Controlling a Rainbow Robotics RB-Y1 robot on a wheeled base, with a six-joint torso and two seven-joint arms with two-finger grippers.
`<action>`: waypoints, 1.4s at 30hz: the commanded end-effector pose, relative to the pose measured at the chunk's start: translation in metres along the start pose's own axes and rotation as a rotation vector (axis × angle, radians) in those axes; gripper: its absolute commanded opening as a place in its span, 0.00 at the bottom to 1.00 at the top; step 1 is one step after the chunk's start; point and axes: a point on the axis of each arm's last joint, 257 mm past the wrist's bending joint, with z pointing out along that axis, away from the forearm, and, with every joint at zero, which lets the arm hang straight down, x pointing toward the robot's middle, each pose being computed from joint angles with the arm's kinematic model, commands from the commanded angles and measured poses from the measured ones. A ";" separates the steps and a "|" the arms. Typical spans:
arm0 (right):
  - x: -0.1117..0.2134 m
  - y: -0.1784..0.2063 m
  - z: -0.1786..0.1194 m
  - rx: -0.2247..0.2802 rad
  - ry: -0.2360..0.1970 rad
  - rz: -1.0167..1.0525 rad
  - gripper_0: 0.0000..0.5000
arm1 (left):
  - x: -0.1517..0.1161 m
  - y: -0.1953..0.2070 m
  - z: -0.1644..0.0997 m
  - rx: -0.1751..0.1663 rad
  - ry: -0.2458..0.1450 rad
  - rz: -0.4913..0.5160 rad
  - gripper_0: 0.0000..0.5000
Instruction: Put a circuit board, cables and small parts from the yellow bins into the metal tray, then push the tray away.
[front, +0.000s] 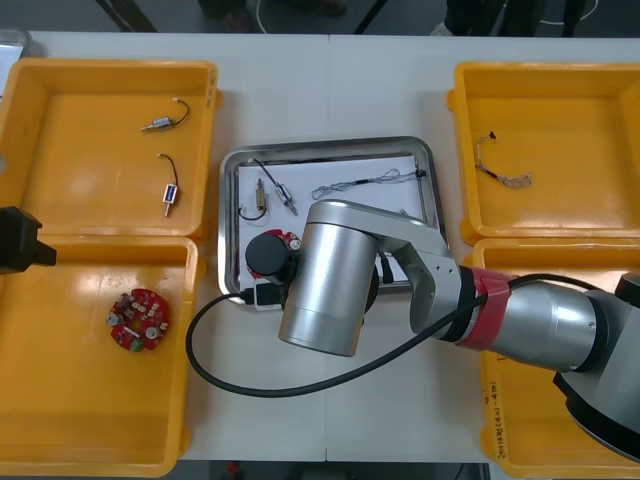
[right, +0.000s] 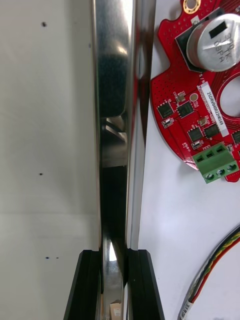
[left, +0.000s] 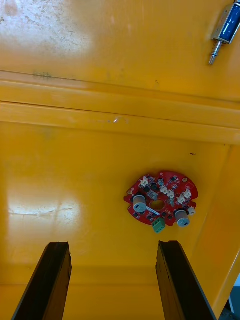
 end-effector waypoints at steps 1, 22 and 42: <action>-0.022 -0.019 -0.012 0.028 -0.033 0.012 0.00 | -0.005 0.013 -0.016 -0.043 -0.028 0.102 1.00; -0.031 -0.071 -0.027 0.055 -0.029 0.058 0.00 | -0.005 0.013 -0.016 -0.043 -0.028 0.102 1.00; -0.027 -0.113 -0.030 0.109 -0.010 0.089 0.00 | -0.005 0.013 -0.016 -0.043 -0.028 0.102 1.00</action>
